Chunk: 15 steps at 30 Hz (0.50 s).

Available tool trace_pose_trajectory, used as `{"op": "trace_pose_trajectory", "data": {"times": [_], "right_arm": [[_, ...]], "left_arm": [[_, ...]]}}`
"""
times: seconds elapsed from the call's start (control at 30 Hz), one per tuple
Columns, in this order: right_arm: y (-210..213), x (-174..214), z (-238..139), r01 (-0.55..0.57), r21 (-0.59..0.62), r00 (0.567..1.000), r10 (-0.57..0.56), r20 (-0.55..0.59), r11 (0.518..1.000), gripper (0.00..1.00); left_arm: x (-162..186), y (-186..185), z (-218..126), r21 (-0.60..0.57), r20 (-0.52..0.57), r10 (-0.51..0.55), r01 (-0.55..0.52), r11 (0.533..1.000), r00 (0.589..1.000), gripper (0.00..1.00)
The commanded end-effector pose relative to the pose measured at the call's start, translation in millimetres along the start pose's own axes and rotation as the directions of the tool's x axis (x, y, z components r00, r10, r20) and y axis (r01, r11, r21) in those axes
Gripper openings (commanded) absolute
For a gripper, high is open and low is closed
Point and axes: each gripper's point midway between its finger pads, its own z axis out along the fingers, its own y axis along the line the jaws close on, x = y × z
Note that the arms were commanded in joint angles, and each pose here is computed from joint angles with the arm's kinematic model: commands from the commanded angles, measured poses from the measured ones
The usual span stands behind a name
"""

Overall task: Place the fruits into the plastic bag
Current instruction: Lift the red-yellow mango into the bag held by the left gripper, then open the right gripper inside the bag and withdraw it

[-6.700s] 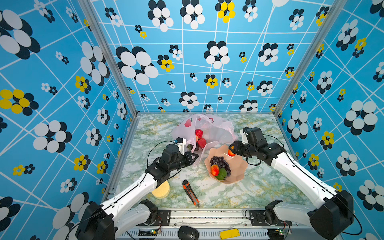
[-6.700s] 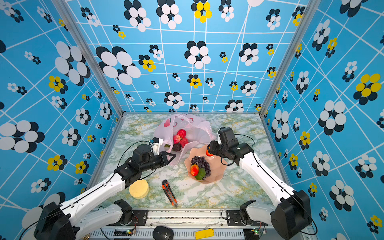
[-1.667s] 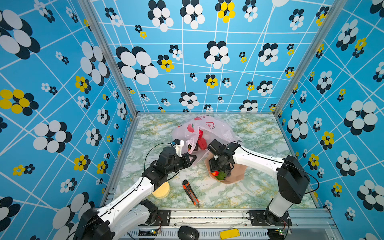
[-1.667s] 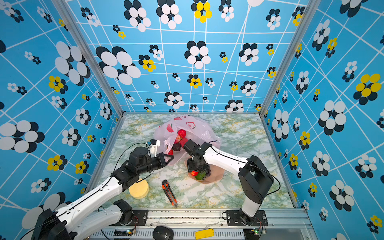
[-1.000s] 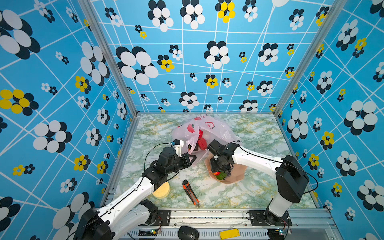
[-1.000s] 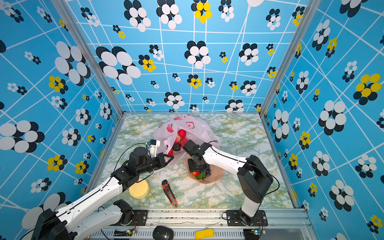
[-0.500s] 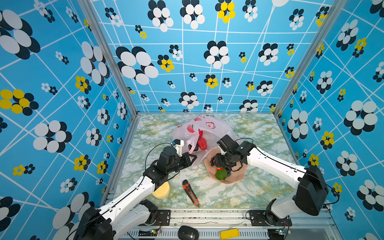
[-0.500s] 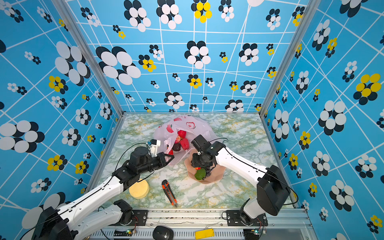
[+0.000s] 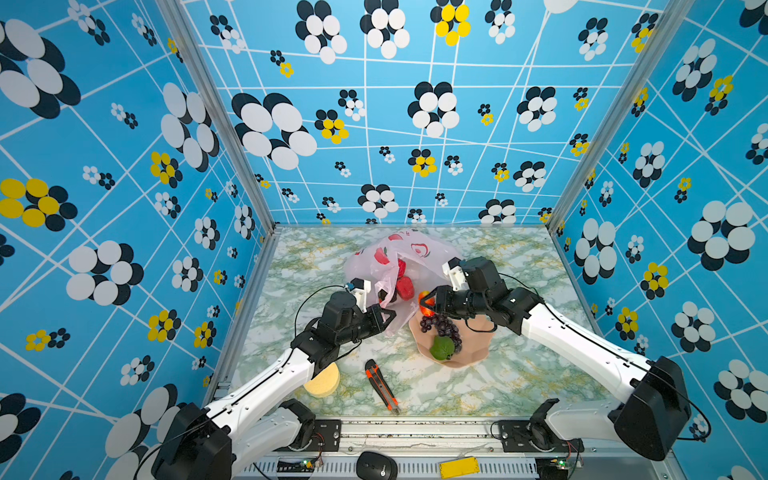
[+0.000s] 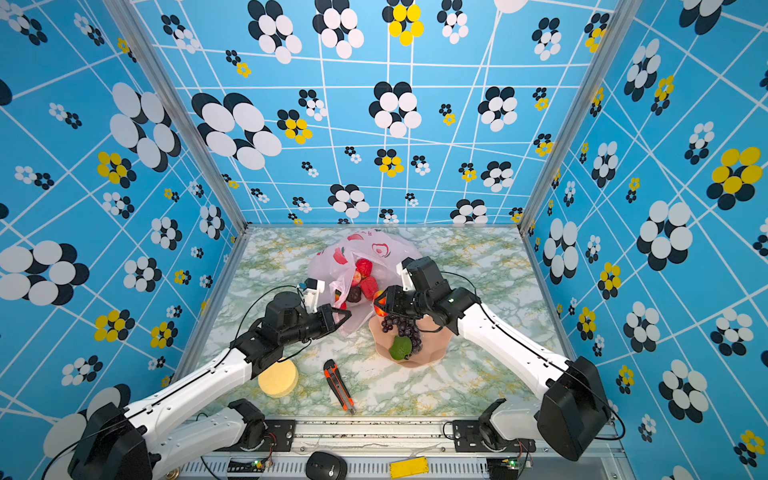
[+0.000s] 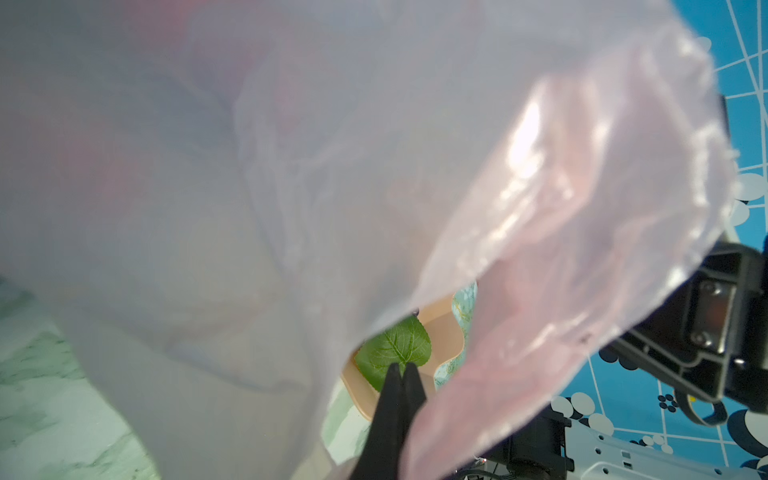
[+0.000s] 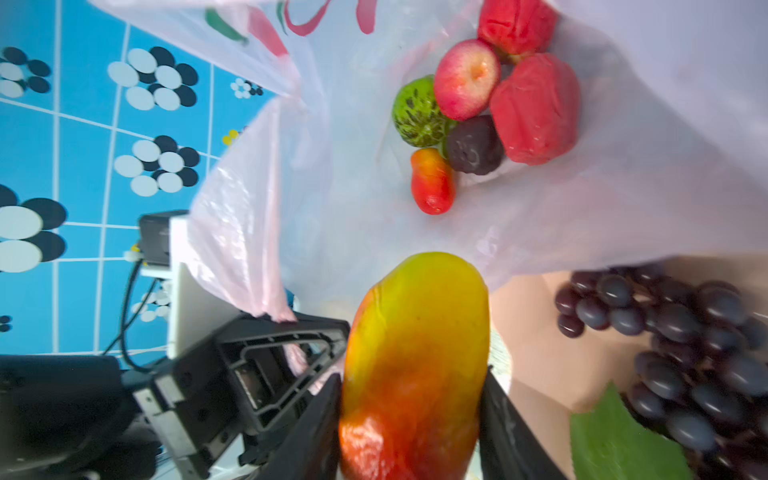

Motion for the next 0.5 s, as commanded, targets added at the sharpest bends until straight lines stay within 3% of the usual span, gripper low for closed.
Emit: {"op": "trace_pose_trajectory", "data": {"times": [0.0,0.23,0.47], "right_arm": [[25,-23,22,-0.023,-0.083,1.000,0.022,-0.005,0.996,0.49],[21,-61,83,-0.053,-0.018,0.999,0.053,-0.006,0.998,0.54],[43,-124,113,-0.033,-0.082,0.995,0.040,0.094,0.996,0.72]], "left_arm": [[-6,-16,-4,0.043,0.011,0.021,-0.022,0.999,1.000,0.00],[-8,-21,-10,0.044,0.021,0.037,-0.038,0.998,0.999,0.00],[-13,-26,-12,0.041,0.024,0.046,-0.047,0.998,0.999,0.00]]}}
